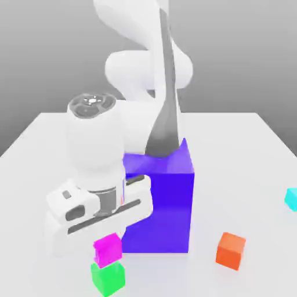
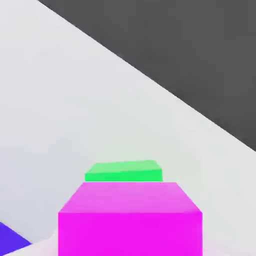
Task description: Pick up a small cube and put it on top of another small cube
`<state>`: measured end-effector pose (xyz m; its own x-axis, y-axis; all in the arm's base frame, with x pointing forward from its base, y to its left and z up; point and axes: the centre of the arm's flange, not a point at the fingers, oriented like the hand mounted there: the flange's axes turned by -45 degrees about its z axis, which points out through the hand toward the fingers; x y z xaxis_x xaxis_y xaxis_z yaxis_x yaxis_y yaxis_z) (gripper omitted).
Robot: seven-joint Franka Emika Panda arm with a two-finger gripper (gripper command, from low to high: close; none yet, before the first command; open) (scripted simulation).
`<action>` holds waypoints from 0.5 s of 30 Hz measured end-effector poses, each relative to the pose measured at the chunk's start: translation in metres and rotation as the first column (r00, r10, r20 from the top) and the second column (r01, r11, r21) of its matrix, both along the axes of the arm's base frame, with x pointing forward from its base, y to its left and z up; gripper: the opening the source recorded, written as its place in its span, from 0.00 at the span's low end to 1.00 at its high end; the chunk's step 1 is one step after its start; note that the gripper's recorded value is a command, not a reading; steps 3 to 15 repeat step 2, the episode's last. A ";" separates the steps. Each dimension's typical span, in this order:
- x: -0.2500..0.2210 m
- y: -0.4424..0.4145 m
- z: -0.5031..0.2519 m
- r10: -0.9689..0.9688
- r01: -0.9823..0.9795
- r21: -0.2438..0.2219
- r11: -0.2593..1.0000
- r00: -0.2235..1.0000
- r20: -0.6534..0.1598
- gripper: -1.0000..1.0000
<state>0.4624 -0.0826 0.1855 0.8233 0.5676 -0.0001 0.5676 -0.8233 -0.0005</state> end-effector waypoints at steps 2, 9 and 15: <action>0.000 0.000 0.000 0.000 0.000 0.000 1.000 1.000 0.000 1.00; 0.000 0.000 0.000 0.000 0.000 0.000 1.000 1.000 0.000 1.00; 0.000 0.000 0.000 0.000 0.000 0.000 1.000 1.000 0.000 1.00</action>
